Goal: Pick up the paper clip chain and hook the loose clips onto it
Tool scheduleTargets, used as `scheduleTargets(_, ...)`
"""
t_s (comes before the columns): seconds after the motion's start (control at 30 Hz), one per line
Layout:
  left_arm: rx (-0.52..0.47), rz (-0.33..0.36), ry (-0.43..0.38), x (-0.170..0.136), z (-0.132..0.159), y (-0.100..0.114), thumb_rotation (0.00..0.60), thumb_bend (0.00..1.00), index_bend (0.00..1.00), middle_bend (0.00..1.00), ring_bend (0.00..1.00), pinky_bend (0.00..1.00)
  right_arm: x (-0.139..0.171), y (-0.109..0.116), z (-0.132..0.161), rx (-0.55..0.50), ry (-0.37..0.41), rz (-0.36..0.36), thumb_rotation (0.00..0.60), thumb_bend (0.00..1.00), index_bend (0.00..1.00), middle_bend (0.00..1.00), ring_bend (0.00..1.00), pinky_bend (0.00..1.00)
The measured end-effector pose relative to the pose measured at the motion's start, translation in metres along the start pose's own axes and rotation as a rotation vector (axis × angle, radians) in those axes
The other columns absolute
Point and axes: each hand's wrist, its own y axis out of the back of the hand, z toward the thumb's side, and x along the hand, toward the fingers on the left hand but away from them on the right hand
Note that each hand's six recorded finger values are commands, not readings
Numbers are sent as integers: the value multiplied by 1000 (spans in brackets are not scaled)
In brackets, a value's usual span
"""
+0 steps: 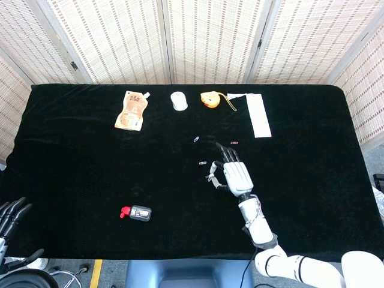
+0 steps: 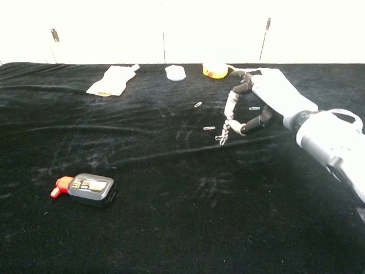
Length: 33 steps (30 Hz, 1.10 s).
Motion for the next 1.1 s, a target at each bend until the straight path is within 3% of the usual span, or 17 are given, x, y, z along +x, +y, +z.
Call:
scheduleTargets(0.47,-3,-3,26,5,-6,1,600,121,0,0,0,0,-50,-5,-16,-54,-88,-11,600,417,898,34,0,0)
scheduleTargets(0.87,-8,14,47,5,-13,6,600,121,0,0,0,0,-73,-18,-7,-131,-90,-1,600,416,898,37,0,0)
scheduleTargets(1.1,-14,20,42,3,-13,9,600,121,0,0,0,0,-74,-20,-3,-125,-79,-9,600,417,898,38,0,0)
